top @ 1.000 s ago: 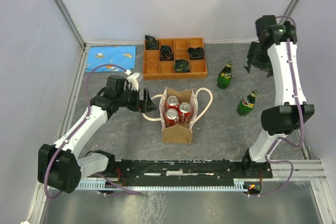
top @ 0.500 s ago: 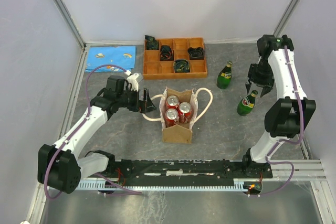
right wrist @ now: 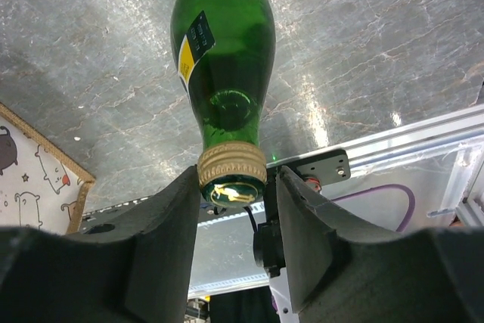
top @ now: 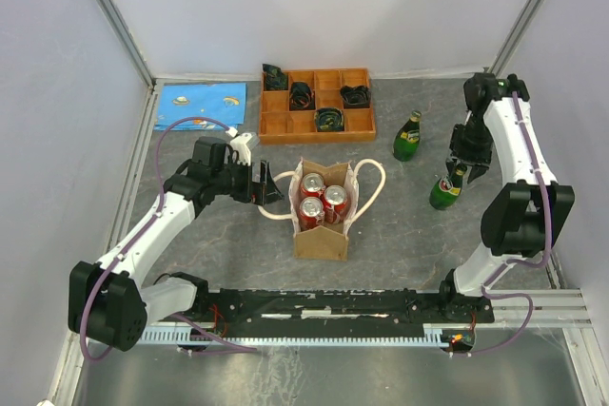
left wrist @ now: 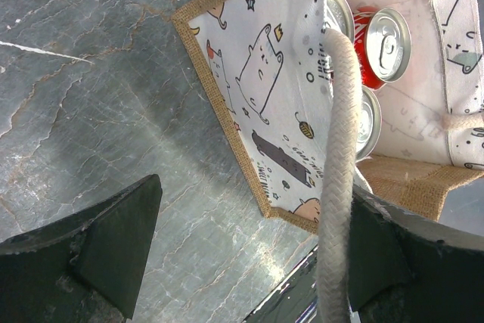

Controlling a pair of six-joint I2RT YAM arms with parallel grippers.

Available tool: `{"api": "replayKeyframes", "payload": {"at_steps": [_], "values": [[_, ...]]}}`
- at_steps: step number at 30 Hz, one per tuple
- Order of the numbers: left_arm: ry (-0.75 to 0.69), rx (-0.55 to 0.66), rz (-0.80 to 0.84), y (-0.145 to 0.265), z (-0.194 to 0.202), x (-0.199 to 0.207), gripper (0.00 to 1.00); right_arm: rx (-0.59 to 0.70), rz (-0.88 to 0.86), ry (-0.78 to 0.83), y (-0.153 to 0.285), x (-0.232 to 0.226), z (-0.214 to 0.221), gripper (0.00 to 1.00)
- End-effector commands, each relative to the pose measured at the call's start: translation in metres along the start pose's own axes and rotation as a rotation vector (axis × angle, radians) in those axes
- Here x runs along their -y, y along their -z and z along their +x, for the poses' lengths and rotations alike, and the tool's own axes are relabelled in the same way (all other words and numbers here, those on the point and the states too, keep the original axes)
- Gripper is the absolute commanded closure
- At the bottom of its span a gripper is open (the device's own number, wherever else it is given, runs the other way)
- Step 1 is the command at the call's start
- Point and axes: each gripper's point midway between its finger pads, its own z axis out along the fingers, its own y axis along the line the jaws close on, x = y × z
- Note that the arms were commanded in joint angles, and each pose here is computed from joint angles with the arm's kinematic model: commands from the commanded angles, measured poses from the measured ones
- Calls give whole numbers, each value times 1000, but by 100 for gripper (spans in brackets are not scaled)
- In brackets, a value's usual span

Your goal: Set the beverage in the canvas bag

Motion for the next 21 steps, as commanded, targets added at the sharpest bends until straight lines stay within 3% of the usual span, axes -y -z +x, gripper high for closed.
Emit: {"api": "replayKeyframes", "payload": {"at_steps": [1,9,12,18,21], "values": [[-25,35,23,1,-13,6,5,89,3,1,5,3,-9,48],[-24,33,23,2,-12,7,5,100,-4,-4,0,1,-11,52],[-24,32,23,2,-12,7,5,106,-4,-4,-3,1,-11,63],[-25,30,22,2,-12,6,5,119,-15,-1,-1,1,-10,96],[-26,29,22,1,-12,6,5,146,-22,2,8,2,-11,100]]}}
